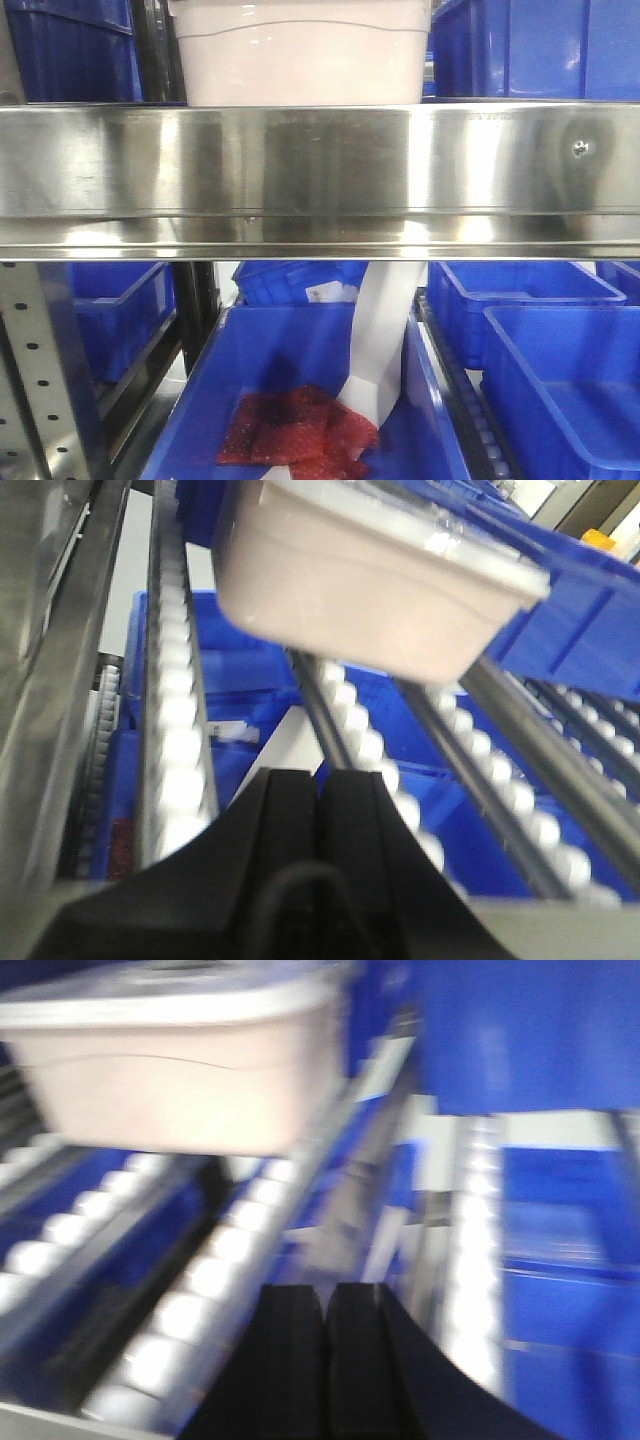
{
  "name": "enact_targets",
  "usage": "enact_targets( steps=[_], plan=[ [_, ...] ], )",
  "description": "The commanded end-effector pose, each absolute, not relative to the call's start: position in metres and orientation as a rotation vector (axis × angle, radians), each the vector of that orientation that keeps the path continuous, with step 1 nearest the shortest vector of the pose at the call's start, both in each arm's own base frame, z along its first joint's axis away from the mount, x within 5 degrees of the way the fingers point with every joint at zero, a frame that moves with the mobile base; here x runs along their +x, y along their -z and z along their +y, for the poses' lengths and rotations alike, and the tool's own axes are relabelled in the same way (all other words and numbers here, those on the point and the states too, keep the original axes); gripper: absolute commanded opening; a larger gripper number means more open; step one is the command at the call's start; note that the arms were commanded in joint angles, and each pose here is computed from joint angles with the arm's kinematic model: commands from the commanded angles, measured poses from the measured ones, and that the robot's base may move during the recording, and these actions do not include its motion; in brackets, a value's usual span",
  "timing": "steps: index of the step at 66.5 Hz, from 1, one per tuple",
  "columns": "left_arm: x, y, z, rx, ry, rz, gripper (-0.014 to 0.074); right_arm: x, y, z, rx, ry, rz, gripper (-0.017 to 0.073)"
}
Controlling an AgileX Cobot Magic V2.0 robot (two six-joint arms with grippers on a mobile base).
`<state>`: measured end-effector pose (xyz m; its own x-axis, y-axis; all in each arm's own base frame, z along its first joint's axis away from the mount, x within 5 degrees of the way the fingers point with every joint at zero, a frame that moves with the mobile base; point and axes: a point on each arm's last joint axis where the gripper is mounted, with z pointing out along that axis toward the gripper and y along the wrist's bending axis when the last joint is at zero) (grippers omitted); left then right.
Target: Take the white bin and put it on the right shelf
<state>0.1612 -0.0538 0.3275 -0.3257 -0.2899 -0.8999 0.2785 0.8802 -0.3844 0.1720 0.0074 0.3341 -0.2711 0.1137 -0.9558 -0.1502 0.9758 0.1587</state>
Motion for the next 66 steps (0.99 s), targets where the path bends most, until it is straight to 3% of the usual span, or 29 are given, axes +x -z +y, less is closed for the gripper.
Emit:
enact_targets(
  steps=[1, 15, 26, 39, 66],
  plan=[
    [0.140, -0.329, -0.043, -0.041, 0.524, 1.700, -0.0117, 0.151, -0.332, -0.001, 0.070, -0.158, 1.715, 0.0056],
    [0.091, -0.302, -0.023, -0.078, 0.474, 1.547, -0.0117, 0.101, -0.294, -0.005, 0.178, -0.104, 1.600, 0.0056],
    [0.068, -0.288, -0.018, -0.070, 0.489, 1.474, -0.0117, 0.078, -0.286, 0.007, 0.099, -0.190, 1.555, 0.0056],
    [0.064, -0.281, -0.017, -0.068, 0.491, 1.462, -0.0117, 0.071, -0.284, 0.017, 0.011, -0.264, 1.578, 0.0056],
    [0.064, -0.279, -0.018, -0.094, 0.535, 1.475, -0.0117, 0.071, -0.284, 0.017, 0.011, -0.264, 1.578, 0.0056]
  ],
)
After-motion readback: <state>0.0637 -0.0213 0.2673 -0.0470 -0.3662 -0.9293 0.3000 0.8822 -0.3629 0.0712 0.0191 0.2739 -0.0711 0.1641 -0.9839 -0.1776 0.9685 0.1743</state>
